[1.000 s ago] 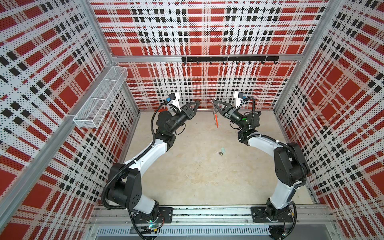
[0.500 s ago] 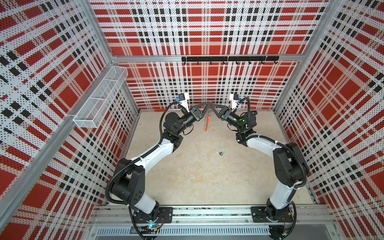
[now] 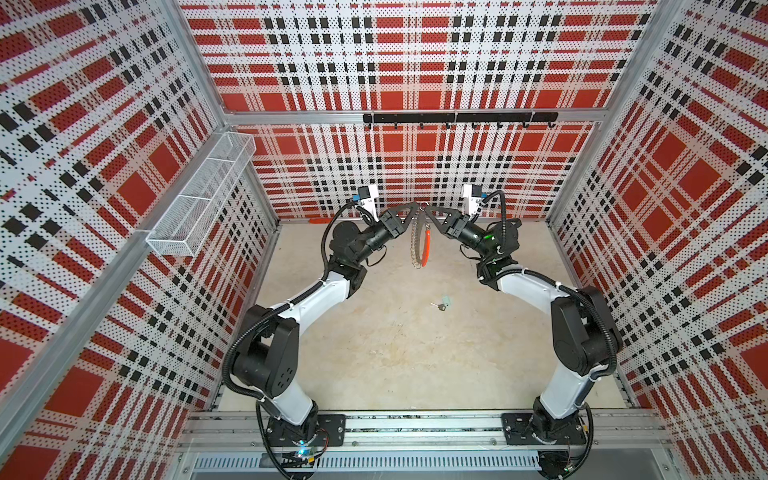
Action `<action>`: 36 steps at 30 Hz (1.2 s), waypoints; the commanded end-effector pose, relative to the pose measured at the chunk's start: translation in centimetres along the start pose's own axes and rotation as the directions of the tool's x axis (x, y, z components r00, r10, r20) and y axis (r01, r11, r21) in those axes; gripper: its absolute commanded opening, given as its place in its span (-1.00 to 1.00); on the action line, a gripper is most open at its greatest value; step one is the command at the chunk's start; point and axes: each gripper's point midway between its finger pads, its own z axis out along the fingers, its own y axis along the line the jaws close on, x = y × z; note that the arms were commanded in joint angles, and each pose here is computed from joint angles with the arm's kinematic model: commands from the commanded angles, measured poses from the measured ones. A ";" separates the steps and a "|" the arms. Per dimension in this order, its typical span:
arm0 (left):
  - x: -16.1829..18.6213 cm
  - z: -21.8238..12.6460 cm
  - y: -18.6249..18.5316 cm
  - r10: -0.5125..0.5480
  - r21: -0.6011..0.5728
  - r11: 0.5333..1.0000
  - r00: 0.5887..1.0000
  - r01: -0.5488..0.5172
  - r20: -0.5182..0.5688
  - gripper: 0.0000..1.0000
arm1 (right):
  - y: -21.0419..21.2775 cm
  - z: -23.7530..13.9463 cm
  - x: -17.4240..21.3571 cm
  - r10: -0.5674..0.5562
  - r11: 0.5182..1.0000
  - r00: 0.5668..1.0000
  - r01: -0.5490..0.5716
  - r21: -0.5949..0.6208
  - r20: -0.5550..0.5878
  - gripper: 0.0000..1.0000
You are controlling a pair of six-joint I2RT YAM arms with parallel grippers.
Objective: Put the keys on the keyring
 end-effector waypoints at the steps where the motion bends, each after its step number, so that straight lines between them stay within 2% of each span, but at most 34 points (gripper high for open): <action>1: -0.9 0.0 -1.7 0.014 0.048 0.999 1.000 -0.015 0.027 -0.32 | 3.9 0.0 -1.3 -0.054 0.994 0.998 0.055 -0.094 0.022 -1.00; 10: -0.3 1.1 -2.7 0.005 0.095 0.995 1.000 -0.005 0.003 -0.39 | 4.0 0.2 -1.3 -0.046 0.994 0.999 0.048 -0.098 0.020 -1.00; 25: -0.2 1.2 -2.5 -0.006 0.099 0.995 1.000 0.006 0.002 -0.41 | 4.6 0.6 -0.8 -0.054 0.990 0.999 0.053 -0.128 -0.002 -1.00; 28: 0.0 1.3 -2.5 -0.010 0.100 0.995 1.000 0.010 -0.002 -0.46 | 4.8 0.7 -0.8 -0.054 0.990 0.999 0.053 -0.133 -0.004 -1.00; 32: 0.0 1.3 -2.4 -0.011 0.099 0.995 1.000 0.011 -0.003 -0.63 | 4.6 0.8 -0.8 -0.047 0.990 0.999 0.046 -0.132 -0.007 -1.00; 36: 0.0 1.3 -2.3 -0.013 0.097 0.995 1.000 0.013 -0.002 -0.66 | 4.6 0.9 -0.7 -0.044 0.990 0.999 0.042 -0.135 -0.013 -1.00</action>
